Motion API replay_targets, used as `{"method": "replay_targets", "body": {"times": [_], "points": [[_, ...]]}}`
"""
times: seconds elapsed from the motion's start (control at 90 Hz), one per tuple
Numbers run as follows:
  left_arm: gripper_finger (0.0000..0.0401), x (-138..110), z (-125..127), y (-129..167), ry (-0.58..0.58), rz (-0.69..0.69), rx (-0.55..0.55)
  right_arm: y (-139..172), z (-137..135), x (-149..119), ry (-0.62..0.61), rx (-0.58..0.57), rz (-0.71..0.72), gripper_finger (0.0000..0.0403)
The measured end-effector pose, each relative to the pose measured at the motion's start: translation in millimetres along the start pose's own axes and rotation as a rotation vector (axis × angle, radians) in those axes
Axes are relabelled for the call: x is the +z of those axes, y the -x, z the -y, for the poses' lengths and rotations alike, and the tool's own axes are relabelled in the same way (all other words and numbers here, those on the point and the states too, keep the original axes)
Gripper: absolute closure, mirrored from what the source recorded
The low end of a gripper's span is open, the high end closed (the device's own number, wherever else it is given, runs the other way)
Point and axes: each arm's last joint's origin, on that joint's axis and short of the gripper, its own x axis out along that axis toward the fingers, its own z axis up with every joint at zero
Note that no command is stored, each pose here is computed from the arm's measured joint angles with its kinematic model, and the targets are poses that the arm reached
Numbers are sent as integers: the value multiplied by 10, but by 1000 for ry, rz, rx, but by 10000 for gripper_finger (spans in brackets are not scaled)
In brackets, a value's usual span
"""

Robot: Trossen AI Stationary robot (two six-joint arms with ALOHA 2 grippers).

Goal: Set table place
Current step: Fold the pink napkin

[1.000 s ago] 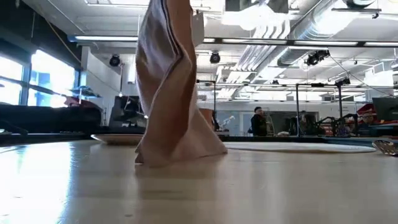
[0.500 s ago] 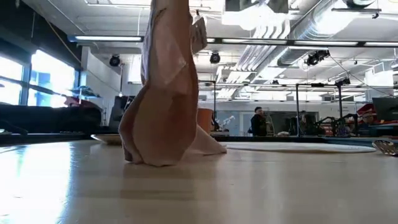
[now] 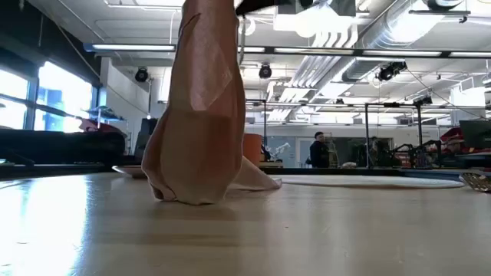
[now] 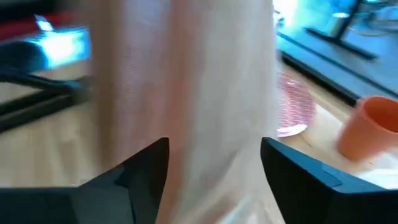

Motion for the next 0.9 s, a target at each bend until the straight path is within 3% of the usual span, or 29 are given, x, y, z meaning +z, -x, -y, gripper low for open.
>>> {"method": "replay_targets", "body": {"times": [0.2,0.4,0.6,0.744,0.9], "points": [[401,162,106,73,-22,49,-54,-163,222,-14,8,-74,-106,263],[401,480,228,231,-87,132,-63,31,396,255,49,-72,-146,389],[401,802,296,451,-182,168,-23,615,533,834,185,-26,-130,401],[401,974,316,608,-243,154,-33,973,612,1164,203,163,-137,403],[401,923,325,682,-271,38,-80,1067,517,1156,197,384,-213,403]]}}
